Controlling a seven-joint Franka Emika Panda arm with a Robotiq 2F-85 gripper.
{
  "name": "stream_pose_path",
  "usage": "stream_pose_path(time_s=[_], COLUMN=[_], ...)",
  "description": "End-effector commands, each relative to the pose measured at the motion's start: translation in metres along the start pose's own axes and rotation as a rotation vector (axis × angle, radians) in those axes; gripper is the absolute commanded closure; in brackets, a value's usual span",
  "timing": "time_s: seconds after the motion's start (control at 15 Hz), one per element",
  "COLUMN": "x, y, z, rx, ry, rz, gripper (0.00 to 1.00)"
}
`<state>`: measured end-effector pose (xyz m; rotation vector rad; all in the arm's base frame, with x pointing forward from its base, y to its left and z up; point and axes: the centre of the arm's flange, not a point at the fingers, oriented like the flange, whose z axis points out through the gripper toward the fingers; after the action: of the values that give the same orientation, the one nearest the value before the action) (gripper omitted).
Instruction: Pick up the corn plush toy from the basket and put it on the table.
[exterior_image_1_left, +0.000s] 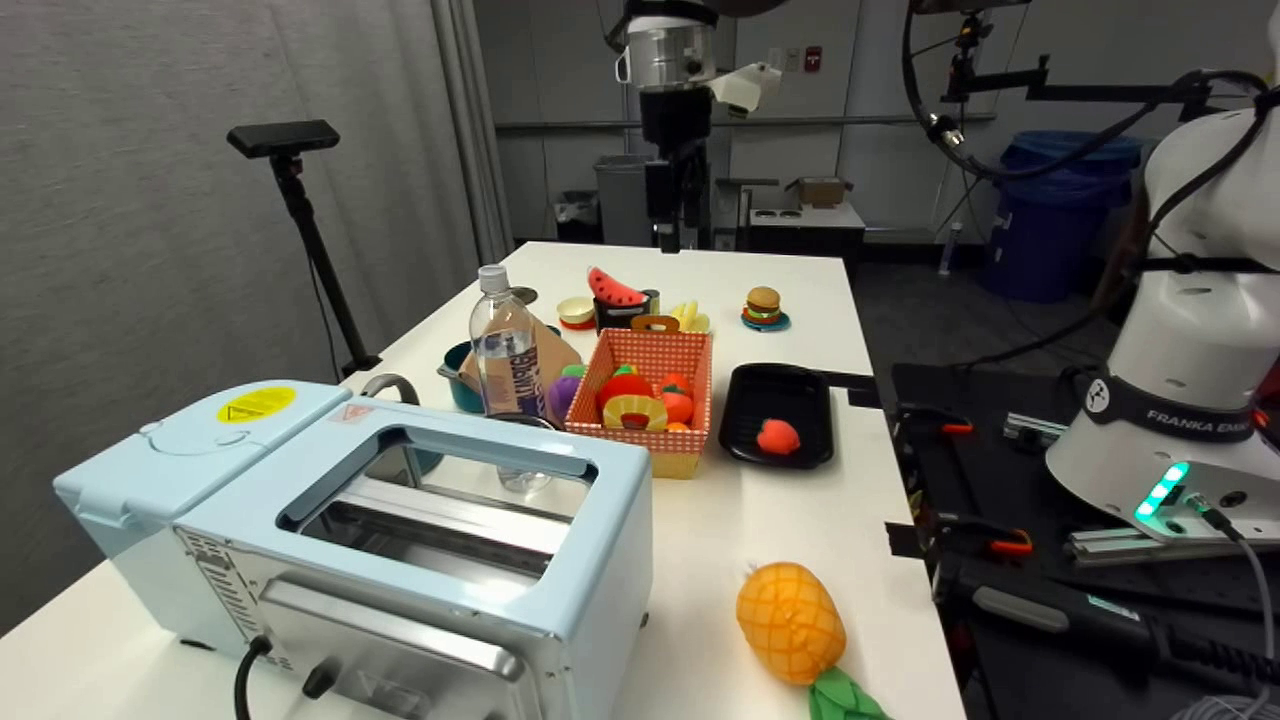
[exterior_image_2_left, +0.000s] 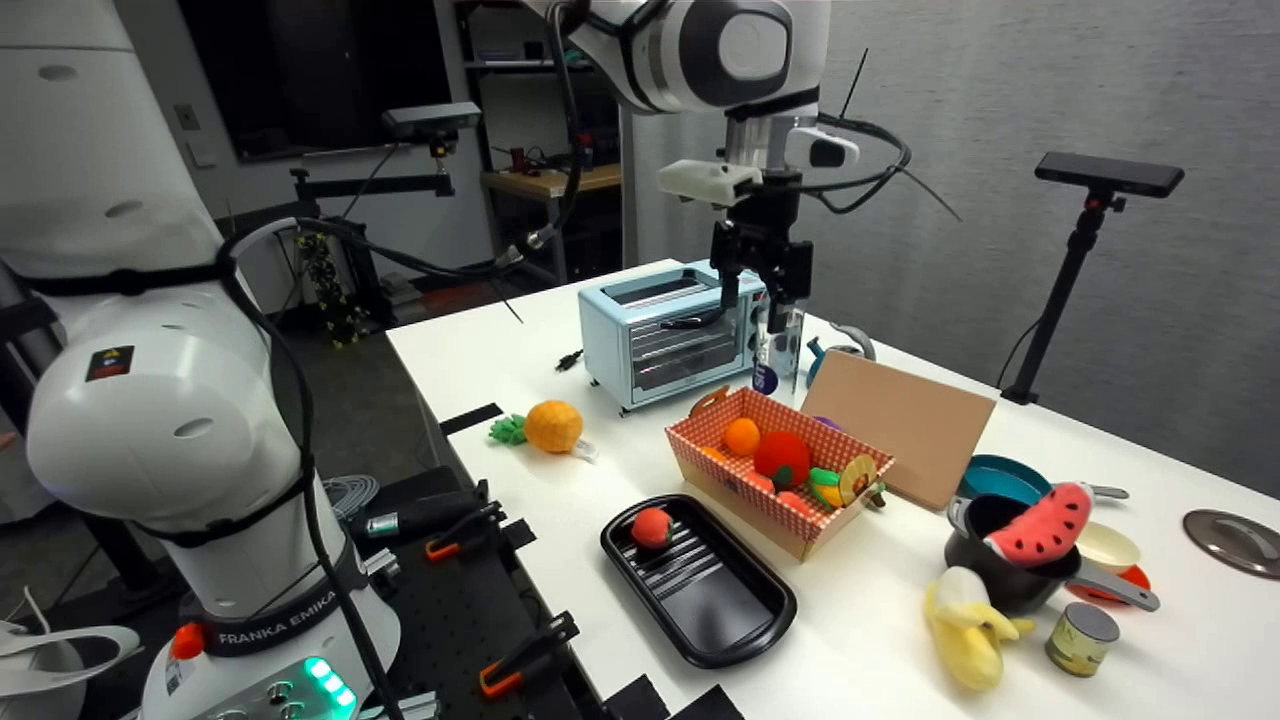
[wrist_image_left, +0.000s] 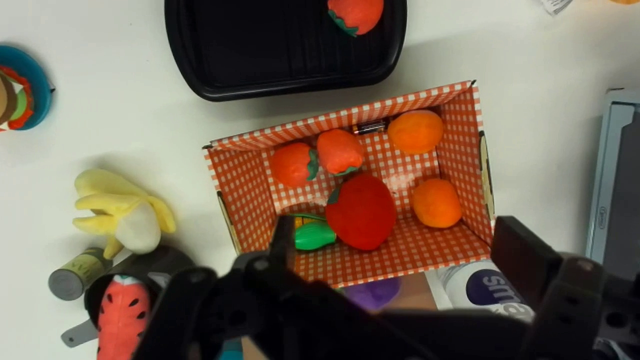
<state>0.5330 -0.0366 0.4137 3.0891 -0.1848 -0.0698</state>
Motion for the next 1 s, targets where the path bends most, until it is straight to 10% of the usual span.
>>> stream_pose_path(time_s=[0.0, 0.93], x=[0.021, 0.125], y=[-0.020, 0.026], z=[0.039, 0.127], rx=[-0.043, -0.080], ry=[-0.025, -0.076], rz=[-0.023, -0.052], gripper=[0.00, 0.00])
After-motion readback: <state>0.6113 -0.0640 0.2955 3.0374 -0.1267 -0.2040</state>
